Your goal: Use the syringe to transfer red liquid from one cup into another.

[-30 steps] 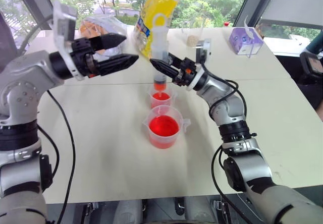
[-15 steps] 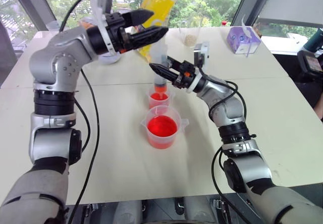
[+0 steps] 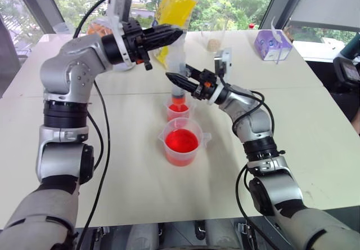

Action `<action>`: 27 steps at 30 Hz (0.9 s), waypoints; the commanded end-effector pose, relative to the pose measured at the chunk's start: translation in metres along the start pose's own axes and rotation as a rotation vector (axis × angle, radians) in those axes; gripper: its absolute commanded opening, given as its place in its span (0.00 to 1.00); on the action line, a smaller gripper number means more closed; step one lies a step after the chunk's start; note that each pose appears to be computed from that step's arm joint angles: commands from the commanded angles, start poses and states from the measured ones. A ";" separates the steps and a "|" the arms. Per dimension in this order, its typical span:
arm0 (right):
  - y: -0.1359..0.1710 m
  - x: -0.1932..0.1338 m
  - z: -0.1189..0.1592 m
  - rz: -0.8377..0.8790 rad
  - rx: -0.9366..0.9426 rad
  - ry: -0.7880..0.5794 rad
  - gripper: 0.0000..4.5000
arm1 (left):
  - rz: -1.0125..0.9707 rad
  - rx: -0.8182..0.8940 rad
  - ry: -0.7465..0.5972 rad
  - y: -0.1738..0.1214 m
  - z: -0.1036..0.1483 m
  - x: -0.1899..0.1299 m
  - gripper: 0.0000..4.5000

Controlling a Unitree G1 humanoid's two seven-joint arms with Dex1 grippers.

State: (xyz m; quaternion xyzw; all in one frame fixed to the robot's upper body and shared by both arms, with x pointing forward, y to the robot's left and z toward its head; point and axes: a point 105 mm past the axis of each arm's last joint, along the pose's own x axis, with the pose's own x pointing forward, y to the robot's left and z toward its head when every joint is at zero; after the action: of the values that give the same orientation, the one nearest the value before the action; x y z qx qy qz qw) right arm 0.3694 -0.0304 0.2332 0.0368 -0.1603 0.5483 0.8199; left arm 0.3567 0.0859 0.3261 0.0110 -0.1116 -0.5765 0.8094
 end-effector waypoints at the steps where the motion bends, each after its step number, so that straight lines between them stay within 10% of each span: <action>1: 0.002 0.006 0.025 0.021 -0.061 -0.071 0.31 | -0.037 0.044 0.044 -0.009 -0.006 0.000 0.01; 27: -0.009 0.008 0.067 -0.001 -0.118 -0.145 0.31 | -0.049 0.002 0.128 -0.017 -0.051 -0.004 0.01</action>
State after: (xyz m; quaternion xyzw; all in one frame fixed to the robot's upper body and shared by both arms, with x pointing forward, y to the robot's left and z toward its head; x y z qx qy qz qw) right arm 0.3697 -0.0261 0.2378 0.0214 -0.1480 0.5596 0.8151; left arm 0.3529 0.0900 0.3013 0.0387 -0.1126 -0.5692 0.8136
